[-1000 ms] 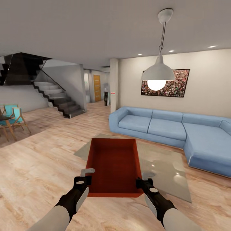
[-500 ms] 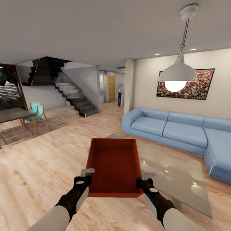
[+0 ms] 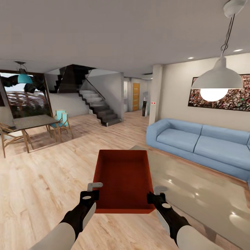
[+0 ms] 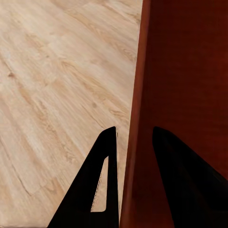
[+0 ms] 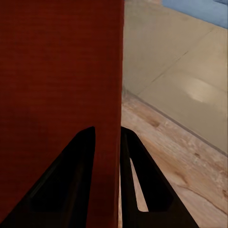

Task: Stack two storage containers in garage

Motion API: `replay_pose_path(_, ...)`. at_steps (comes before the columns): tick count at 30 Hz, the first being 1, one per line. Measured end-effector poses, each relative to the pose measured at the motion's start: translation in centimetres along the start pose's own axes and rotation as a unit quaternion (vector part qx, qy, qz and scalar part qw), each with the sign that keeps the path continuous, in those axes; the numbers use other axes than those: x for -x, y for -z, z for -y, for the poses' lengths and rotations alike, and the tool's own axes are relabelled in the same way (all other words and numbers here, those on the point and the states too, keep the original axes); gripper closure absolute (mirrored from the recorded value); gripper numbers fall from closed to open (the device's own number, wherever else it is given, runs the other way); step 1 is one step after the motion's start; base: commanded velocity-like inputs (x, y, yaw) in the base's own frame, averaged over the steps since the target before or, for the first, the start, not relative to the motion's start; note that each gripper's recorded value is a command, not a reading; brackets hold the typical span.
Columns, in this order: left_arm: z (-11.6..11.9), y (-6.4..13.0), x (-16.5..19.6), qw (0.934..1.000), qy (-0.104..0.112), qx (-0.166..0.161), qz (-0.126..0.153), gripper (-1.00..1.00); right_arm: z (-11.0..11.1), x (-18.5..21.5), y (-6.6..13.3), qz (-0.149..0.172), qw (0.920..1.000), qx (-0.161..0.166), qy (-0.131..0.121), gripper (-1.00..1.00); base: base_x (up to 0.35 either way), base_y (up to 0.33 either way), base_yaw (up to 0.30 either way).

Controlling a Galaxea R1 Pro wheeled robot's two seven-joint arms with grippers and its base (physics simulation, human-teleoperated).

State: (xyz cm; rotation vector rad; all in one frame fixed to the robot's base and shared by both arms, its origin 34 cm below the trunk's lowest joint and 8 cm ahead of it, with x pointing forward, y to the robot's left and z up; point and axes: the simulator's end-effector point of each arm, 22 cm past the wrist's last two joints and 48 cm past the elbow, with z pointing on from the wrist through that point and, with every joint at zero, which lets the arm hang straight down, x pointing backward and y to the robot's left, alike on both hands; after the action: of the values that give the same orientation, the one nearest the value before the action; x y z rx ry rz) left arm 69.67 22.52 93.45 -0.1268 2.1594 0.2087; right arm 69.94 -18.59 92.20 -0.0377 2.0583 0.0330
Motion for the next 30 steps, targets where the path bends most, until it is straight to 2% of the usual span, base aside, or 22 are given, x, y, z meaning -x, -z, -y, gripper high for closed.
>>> replay_pose_path(30,-0.04,0.22,0.48,1.0000,0.001,0.001,0.005,1.00,0.02,0.50,0.16,0.004,1.0000,0.000,0.001,1.00,0.000,0.000,0.300)
